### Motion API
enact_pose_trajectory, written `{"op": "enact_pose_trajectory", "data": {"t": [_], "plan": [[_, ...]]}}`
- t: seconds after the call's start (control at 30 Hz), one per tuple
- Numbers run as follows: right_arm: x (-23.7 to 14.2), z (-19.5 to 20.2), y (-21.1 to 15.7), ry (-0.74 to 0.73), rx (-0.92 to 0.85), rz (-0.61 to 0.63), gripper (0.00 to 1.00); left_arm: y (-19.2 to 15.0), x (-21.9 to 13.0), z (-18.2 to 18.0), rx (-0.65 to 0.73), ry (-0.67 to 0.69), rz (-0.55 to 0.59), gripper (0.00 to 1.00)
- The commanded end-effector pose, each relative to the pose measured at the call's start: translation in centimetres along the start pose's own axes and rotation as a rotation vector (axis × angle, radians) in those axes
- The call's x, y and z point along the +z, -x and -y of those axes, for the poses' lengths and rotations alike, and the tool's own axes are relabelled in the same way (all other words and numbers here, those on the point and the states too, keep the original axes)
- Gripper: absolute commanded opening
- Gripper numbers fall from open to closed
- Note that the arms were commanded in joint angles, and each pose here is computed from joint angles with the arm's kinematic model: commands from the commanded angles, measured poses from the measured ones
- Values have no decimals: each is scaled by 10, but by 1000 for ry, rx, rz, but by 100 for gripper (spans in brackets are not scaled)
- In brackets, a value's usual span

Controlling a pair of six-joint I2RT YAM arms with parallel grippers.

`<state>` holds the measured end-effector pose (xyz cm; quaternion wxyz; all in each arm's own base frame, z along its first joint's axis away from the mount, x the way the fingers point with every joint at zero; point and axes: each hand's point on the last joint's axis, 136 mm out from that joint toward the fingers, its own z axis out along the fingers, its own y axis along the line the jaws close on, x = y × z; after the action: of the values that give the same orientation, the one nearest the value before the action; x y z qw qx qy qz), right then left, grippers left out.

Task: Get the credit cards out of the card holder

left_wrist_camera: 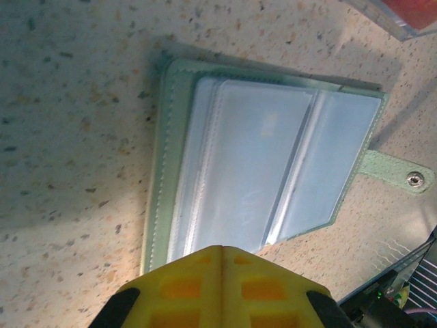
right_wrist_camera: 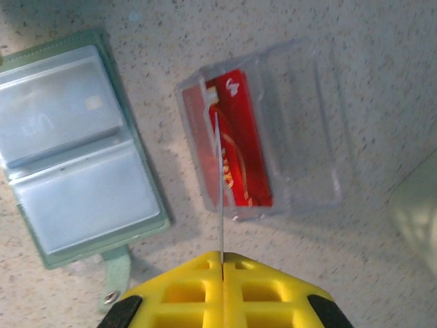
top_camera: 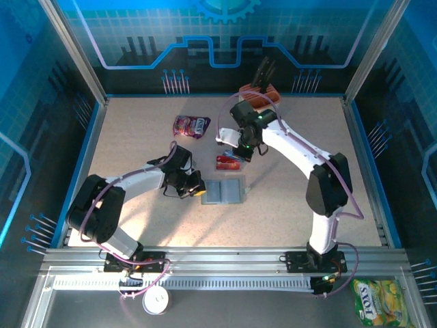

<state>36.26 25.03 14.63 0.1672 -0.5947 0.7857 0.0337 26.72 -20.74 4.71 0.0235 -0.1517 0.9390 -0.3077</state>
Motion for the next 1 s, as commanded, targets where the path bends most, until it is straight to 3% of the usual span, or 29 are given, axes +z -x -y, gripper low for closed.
{"op": "enact_pose_trajectory", "data": {"t": [0.0, 0.43, 0.8, 0.97], "plan": [[1, 0, -3, 90, -82, -47, 0, -3, -5, -5, 8, 0, 5, 1], [24, 29, 16, 182, -86, -25, 0, 1, -4, -5, -6, 20, -1, 1], [47, 40, 8, 211, -97, -55, 0, 5, 5, -10, -14, 52, -19, 1], [35, 36, 13, 230, -92, -28, 0, 6, 5, -8, -16, 50, -23, 1]]}}
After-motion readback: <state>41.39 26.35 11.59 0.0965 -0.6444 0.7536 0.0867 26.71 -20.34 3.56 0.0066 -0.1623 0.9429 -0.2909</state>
